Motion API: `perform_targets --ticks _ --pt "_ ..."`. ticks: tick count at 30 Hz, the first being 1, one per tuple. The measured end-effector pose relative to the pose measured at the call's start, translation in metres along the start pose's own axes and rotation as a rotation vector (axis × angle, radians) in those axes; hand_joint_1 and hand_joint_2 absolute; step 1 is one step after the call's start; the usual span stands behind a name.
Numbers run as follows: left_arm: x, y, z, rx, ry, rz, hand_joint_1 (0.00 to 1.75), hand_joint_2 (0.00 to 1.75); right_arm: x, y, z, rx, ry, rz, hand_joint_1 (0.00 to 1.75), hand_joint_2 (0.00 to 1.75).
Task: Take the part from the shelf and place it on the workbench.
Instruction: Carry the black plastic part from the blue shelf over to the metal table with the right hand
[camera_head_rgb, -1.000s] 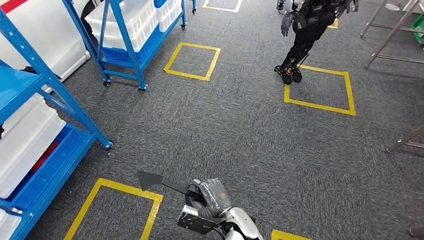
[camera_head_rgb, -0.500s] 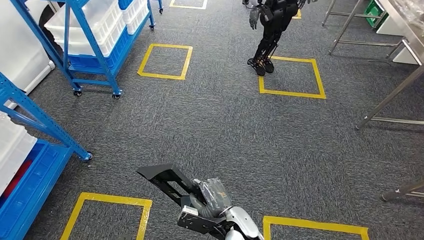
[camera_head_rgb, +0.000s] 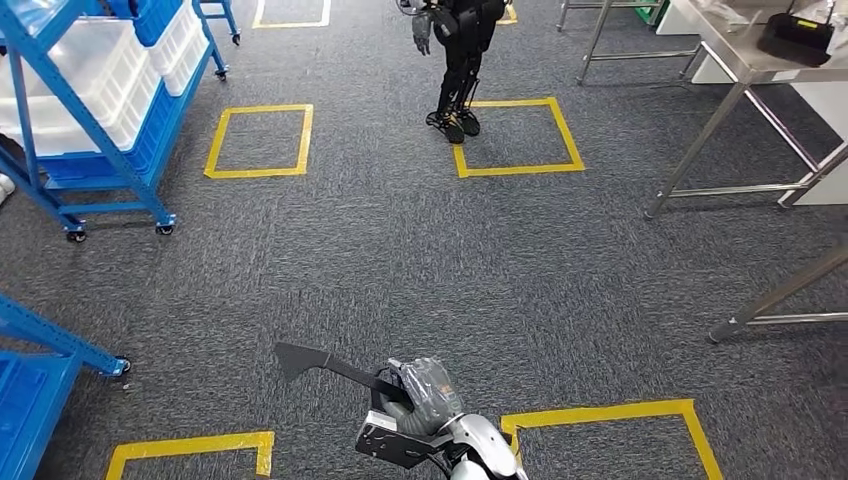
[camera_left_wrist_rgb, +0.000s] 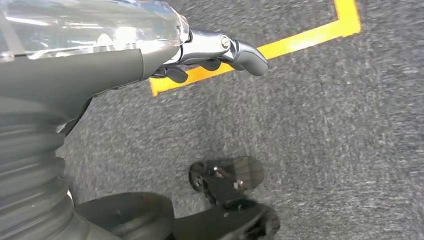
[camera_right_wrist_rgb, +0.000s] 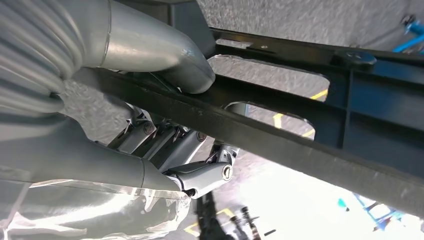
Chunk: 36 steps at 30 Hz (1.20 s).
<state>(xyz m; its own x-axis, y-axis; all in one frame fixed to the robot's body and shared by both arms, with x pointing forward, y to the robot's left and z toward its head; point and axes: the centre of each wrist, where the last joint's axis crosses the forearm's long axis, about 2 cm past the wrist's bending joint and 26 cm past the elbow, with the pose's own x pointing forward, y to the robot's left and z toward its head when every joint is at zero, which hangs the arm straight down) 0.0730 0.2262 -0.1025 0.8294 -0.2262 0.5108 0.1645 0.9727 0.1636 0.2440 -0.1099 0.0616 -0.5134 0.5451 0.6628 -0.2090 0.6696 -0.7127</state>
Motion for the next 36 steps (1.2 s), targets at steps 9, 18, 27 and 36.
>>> perform_targets --ticks 9,18,27,36 --pt "0.0007 -0.0009 -0.0001 -0.013 0.001 -0.001 0.0 1.75 -0.0004 0.0018 0.0035 0.0 0.009 -0.001 1.75 1.75" --pt "0.0036 -0.0015 -0.001 -0.023 -0.001 -0.002 0.0 1.75 0.0034 -0.0001 0.0054 -0.015 0.014 -0.001 1.75 1.75" --pt "0.0016 -0.0003 -0.0006 -0.022 0.002 -0.005 0.0 1.75 0.0059 0.0009 0.0082 -0.018 0.015 -0.009 1.75 1.75" --pt "0.004 0.0011 -0.0019 -0.02 -0.003 -0.009 0.0 1.75 0.0071 -0.0007 0.0086 -0.02 0.012 -0.01 1.75 1.75"
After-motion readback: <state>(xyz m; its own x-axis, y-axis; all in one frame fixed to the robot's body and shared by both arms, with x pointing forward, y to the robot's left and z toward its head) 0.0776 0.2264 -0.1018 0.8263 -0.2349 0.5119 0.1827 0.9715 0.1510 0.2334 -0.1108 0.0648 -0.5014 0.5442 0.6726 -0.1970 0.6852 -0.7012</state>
